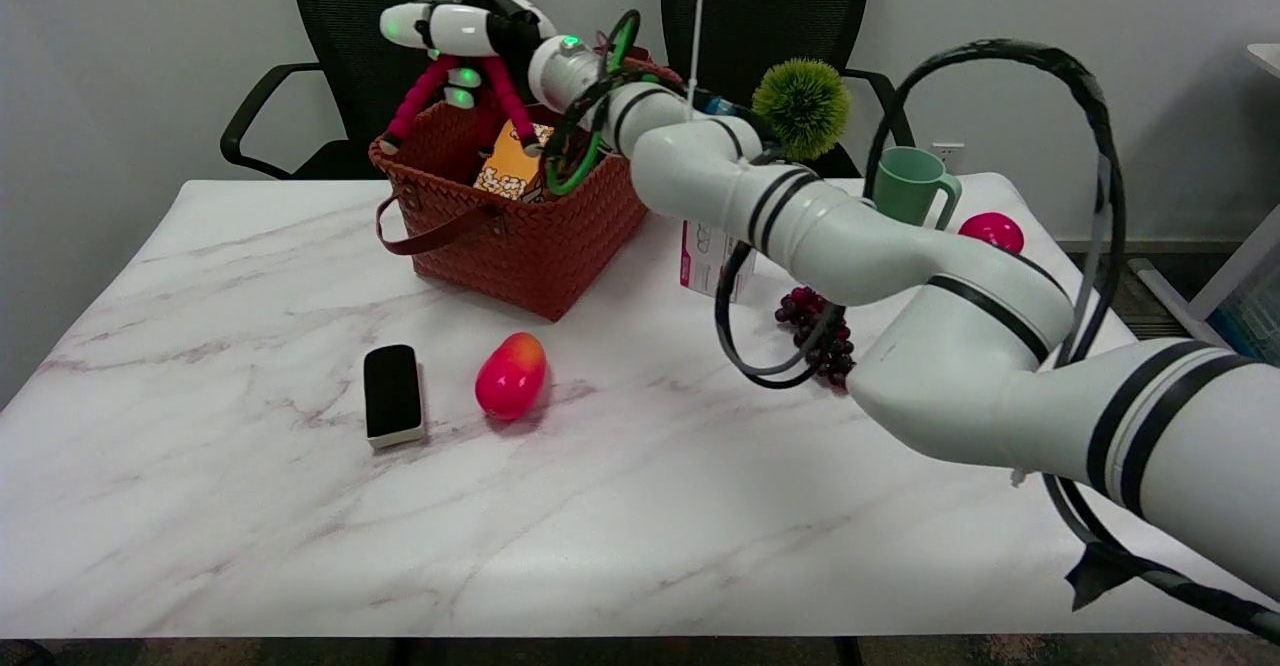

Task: Place the flexible tripod into the brown storage basket.

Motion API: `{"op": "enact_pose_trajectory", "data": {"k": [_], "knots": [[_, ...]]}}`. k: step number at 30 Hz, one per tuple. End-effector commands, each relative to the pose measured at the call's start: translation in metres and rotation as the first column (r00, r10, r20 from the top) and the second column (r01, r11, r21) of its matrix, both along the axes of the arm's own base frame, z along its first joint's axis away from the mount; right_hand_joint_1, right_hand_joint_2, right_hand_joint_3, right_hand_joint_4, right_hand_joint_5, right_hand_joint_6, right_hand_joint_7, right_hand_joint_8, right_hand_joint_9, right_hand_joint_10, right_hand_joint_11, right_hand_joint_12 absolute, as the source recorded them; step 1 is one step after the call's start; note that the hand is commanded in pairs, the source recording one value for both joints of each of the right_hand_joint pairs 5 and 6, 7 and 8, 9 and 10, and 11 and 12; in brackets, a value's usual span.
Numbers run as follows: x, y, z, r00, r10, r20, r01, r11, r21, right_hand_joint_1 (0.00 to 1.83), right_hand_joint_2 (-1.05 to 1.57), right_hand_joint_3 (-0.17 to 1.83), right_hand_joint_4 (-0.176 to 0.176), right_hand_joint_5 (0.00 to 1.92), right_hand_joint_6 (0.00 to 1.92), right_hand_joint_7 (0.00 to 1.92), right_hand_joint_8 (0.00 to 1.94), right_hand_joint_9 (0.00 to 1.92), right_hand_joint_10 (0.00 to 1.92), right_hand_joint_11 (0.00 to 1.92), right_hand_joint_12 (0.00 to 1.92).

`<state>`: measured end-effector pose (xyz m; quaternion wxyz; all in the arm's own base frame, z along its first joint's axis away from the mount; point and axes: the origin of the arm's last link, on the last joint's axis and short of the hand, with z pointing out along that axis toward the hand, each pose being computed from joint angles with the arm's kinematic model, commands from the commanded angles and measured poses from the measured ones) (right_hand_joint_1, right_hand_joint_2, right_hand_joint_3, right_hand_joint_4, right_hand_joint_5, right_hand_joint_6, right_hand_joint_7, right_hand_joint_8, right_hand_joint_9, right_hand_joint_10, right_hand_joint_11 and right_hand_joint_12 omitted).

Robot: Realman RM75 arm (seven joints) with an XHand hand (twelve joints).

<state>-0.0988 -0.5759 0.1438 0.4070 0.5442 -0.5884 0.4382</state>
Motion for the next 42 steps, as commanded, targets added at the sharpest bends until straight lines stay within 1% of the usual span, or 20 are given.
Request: {"op": "enact_pose_trajectory", "data": {"k": [1, 6, 10, 17, 21, 25, 28, 29, 30, 32, 33, 34, 35, 36, 38, 40, 42], "knots": [[0.0, -0.002, -0.054, 0.995, -0.104, -0.001, 0.104, 0.994, 0.03, 1.08, 1.57, 0.34, 0.0, 1.92, 1.92, 1.92, 1.92, 1.83, 1.83, 1.71, 1.71], [0.001, -0.008, -0.033, 0.995, -0.096, 0.019, 0.096, 0.995, -0.011, 1.05, 1.57, 0.34, 0.0, 1.92, 1.92, 1.92, 1.92, 1.79, 1.79, 1.64, 1.64], [0.009, -0.016, -0.004, 0.996, -0.088, 0.012, 0.089, 0.994, -0.068, 1.05, 1.57, 0.35, 0.0, 1.92, 1.92, 1.92, 1.92, 1.79, 1.79, 1.64, 1.64], [0.017, -0.025, 0.041, 0.994, -0.109, 0.003, 0.109, 0.981, -0.159, 1.05, 1.57, 0.37, 0.0, 1.92, 1.92, 1.92, 1.92, 1.79, 1.79, 1.64, 1.64], [0.014, -0.026, 0.063, 0.991, -0.134, 0.008, 0.133, 0.972, -0.195, 1.05, 1.57, 0.42, 0.0, 1.92, 1.92, 1.92, 1.92, 1.79, 1.79, 1.64, 1.64], [0.011, -0.026, 0.078, 0.991, -0.127, 0.031, 0.131, 0.968, -0.213, 1.04, 1.57, 0.45, 0.0, 1.92, 1.92, 1.92, 1.92, 1.78, 1.78, 1.62, 1.62], [0.007, -0.024, 0.086, 0.993, -0.113, 0.04, 0.119, 0.97, -0.214, 1.02, 1.57, 0.46, 0.0, 1.92, 1.92, 1.92, 1.92, 1.67, 1.67, 1.42, 1.42], [0.005, -0.023, 0.087, 0.993, -0.115, 0.035, 0.12, 0.97, -0.21, 1.02, 1.57, 0.46, 0.0, 1.92, 1.92, 1.91, 1.91, 1.59, 1.59, 1.33, 1.33], [0.005, -0.022, 0.087, 0.994, -0.109, 0.031, 0.113, 0.972, -0.204, 1.03, 1.57, 0.48, 0.0, 1.92, 1.92, 1.85, 1.85, 1.48, 1.48, 1.19, 1.19], [0.005, -0.021, 0.083, 0.995, -0.101, 0.023, 0.103, 0.976, -0.191, 1.01, 1.57, 0.58, 0.0, 1.92, 1.92, 1.63, 1.63, 1.25, 1.25, 0.88, 0.88], [0.005, -0.021, 0.08, 0.995, -0.097, 0.021, 0.099, 0.978, -0.183, 1.01, 1.57, 0.62, 0.0, 1.92, 1.92, 1.54, 1.54, 1.17, 1.17, 0.77, 0.77], [0.004, -0.02, 0.079, 0.995, -0.097, 0.02, 0.099, 0.979, -0.179, 1.03, 1.57, 0.63, 0.0, 1.92, 1.92, 1.5, 1.5, 1.11, 1.11, 0.73, 0.73], [0.003, -0.02, 0.074, 0.995, -0.097, 0.021, 0.099, 0.98, -0.171, 1.0, 1.57, 0.63, 0.0, 1.91, 1.91, 1.44, 1.44, 1.03, 1.03, 0.68, 0.68], [0.002, -0.019, 0.07, 0.995, -0.098, 0.026, 0.101, 0.981, -0.164, 0.98, 1.52, 0.66, 0.0, 1.84, 1.84, 1.4, 1.4, 0.96, 0.96, 0.64, 0.64], [-0.002, -0.018, 0.063, 0.994, -0.102, 0.032, 0.106, 0.983, -0.153, 1.07, 1.19, 0.83, 0.0, 1.51, 1.51, 1.34, 1.34, 0.89, 0.89, 0.58, 0.58], [-0.006, -0.017, 0.059, 0.994, -0.107, 0.037, 0.112, 0.983, -0.146, 1.14, 1.08, 0.9, 0.0, 1.36, 1.36, 1.32, 1.32, 0.87, 0.87, 0.58, 0.58], [-0.011, -0.016, 0.055, 0.993, -0.112, 0.038, 0.116, 0.984, -0.136, 1.16, 1.02, 0.91, 0.0, 1.25, 1.25, 1.3, 1.3, 0.85, 0.85, 0.57, 0.57]]}}
